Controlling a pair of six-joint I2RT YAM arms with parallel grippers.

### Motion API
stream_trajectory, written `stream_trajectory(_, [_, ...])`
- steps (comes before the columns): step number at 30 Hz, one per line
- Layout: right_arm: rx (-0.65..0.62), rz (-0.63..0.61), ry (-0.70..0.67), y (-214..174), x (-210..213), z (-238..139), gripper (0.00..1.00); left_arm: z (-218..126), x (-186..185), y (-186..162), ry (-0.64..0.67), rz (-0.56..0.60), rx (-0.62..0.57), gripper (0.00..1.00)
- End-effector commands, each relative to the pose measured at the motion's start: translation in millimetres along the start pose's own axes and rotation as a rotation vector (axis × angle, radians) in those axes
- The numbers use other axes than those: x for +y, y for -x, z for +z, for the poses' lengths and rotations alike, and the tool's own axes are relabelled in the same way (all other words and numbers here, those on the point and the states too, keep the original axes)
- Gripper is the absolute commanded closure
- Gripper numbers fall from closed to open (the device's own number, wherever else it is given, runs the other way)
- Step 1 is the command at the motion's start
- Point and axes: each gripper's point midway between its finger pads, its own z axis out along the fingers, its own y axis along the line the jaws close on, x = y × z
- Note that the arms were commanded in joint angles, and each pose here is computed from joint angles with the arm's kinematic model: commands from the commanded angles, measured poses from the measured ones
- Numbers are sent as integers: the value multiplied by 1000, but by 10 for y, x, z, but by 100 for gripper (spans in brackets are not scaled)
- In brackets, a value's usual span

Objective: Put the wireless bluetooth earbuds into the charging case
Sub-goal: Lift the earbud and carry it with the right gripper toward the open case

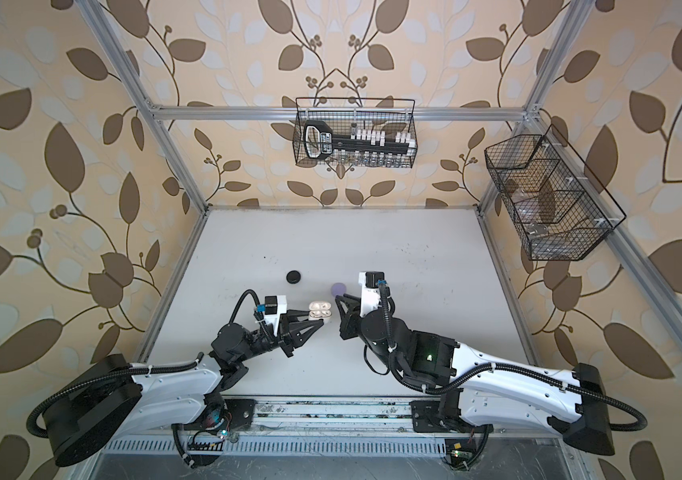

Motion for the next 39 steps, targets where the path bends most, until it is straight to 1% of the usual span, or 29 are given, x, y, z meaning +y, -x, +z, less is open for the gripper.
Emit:
stream_trajectory(1, [-89, 18, 20, 105, 71, -61, 84, 29, -201, 313, -79, 99, -106, 100])
stream_trajectory(4, [-103, 16, 56, 75, 166, -92, 84, 27, -246, 314, -99, 105, -105, 100])
stream_trajectory(7, [-113, -2, 58, 43, 219, -98, 85, 20, -293, 330, -116, 113, -109, 100])
stream_trajectory(19, [-132, -26, 76, -100, 237, -77, 87, -63, -363, 383, -127, 121, -134, 100])
stream_trajectory(24, [-151, -46, 92, -100, 270, -100, 88, -60, -355, 379, -124, 117, -133, 100])
stream_trajectory(32, [-180, -76, 92, -56, 305, -106, 89, -58, -353, 392, -122, 116, -137, 100])
stream_trajectory(39, [-183, -103, 71, -140, 268, -47, 90, -65, -351, 403, -119, 108, -141, 100])
